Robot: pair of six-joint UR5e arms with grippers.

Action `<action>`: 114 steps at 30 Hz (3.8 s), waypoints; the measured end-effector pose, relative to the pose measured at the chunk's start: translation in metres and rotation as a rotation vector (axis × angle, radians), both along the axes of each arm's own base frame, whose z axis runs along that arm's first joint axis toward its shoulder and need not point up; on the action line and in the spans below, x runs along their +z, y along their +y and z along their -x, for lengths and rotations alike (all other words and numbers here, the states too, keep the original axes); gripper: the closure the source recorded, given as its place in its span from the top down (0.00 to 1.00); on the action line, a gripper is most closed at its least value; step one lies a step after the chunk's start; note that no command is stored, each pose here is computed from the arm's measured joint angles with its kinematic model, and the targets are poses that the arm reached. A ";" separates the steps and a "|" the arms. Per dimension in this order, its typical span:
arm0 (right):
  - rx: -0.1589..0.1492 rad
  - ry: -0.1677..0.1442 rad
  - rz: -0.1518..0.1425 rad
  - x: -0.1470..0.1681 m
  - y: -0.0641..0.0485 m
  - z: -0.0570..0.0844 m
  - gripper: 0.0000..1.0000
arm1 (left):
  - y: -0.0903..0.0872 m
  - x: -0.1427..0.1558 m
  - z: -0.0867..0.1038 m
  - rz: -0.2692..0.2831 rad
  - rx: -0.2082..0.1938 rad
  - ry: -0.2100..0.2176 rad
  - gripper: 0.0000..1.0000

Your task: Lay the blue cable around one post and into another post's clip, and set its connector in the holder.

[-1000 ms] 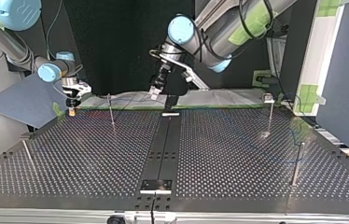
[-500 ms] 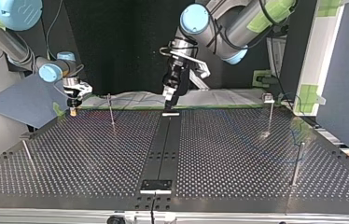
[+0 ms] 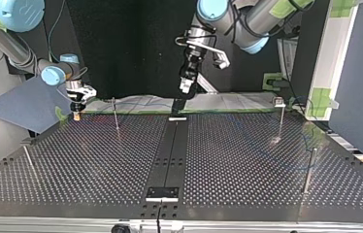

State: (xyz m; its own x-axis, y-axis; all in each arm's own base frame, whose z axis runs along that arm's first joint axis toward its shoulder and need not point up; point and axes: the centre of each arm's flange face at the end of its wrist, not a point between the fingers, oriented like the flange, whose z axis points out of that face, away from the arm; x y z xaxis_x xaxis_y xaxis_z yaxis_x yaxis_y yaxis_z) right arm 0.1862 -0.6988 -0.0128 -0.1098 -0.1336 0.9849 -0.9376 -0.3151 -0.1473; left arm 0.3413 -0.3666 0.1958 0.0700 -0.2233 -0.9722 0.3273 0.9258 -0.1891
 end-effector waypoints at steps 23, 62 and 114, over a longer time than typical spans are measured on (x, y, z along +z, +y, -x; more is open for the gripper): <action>0.004 0.000 -0.002 -0.002 0.001 -0.003 0.00 | 0.040 -0.090 0.063 -0.070 -0.027 0.124 1.00; 0.013 0.036 -0.012 0.037 0.002 -0.021 0.00 | 0.085 -0.124 0.127 -0.092 -0.037 0.215 1.00; -0.001 0.017 0.111 0.261 0.089 -0.050 0.00 | 0.085 -0.126 0.127 -0.114 -0.035 0.240 1.00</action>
State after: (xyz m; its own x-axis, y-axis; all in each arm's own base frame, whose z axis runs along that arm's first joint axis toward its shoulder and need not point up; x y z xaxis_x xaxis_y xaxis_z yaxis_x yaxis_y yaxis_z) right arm 0.2358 -0.6102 0.2481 -0.0935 -0.0233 0.9953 -0.9398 -0.3280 -0.0959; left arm 0.2139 -0.2814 0.0702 -0.1713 -0.1099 -0.9791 0.3175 0.9346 -0.1605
